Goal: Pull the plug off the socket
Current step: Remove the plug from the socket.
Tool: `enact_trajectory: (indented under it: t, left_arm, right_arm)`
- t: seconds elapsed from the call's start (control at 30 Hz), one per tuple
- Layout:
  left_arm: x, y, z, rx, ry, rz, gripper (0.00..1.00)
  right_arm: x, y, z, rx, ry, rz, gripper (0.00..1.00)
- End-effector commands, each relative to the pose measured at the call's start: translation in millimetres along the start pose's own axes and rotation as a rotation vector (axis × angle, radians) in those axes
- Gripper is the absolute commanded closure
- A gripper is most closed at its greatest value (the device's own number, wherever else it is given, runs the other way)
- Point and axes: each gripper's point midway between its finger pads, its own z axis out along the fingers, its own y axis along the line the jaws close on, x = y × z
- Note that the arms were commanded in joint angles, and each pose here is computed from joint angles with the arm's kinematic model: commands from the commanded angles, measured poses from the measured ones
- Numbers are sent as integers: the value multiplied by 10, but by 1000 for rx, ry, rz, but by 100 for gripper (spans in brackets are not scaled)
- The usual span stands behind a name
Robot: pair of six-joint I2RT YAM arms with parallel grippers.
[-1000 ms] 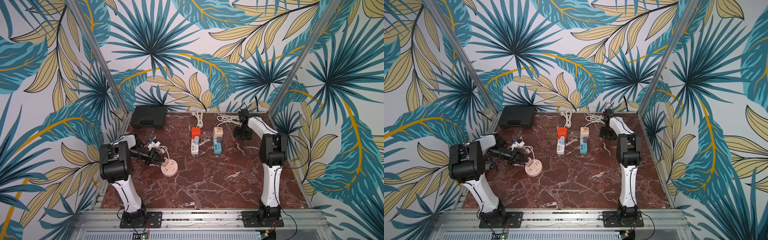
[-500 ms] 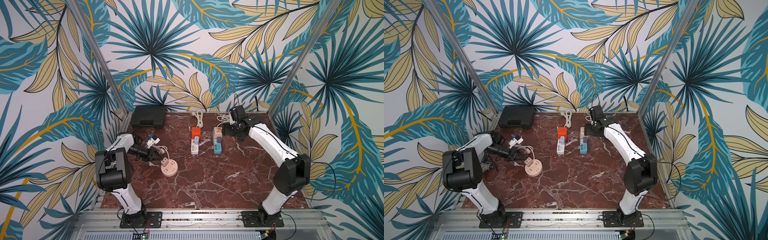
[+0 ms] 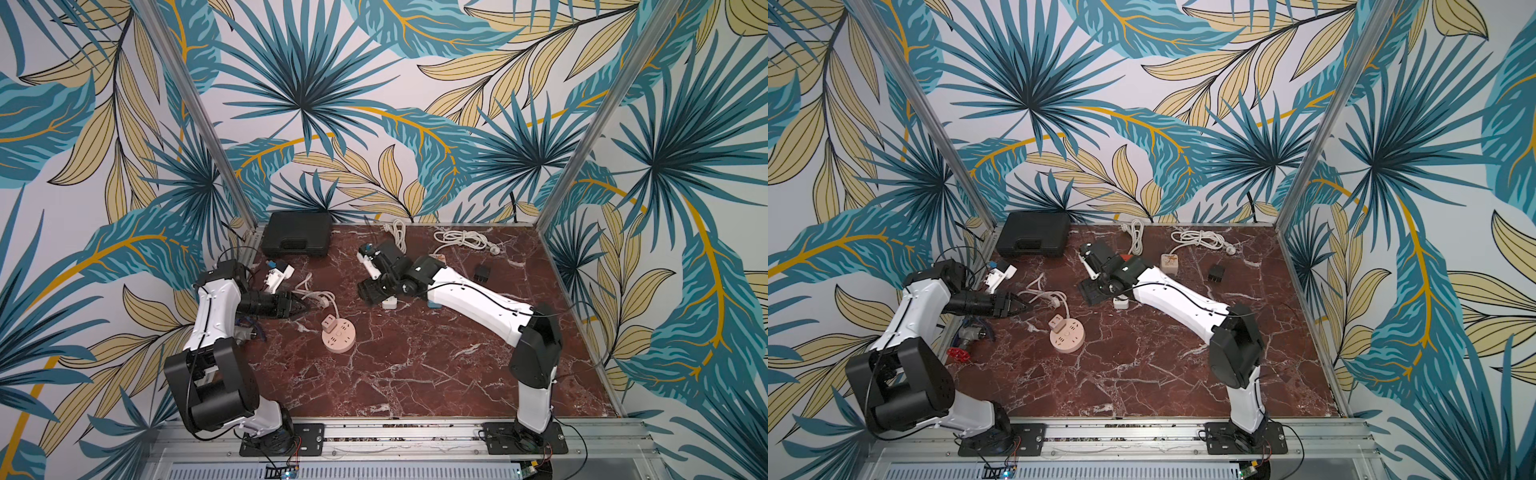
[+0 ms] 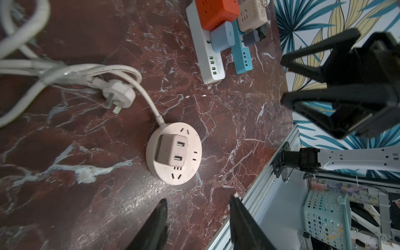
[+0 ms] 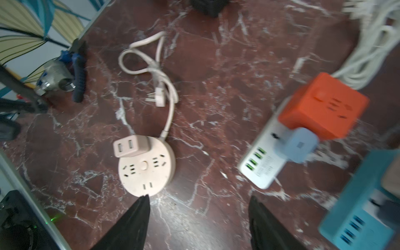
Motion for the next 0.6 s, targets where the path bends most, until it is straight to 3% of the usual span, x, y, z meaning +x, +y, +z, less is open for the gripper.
enact_trajectory:
  t: [0.0, 0.17, 0.57]
  left_arm:
    - [-24, 344, -108, -93, -86, -66, 51]
    - [-22, 628, -266, -143, -174, -156, 49]
    - [-52, 537, -278, -78, -196, -149, 49]
  right_arm:
    - [48, 217, 141, -4, 33, -69, 25]
    - [71, 473, 323, -35, 59, -117, 25]
    - [205, 659, 718, -16, 152, -241, 25]
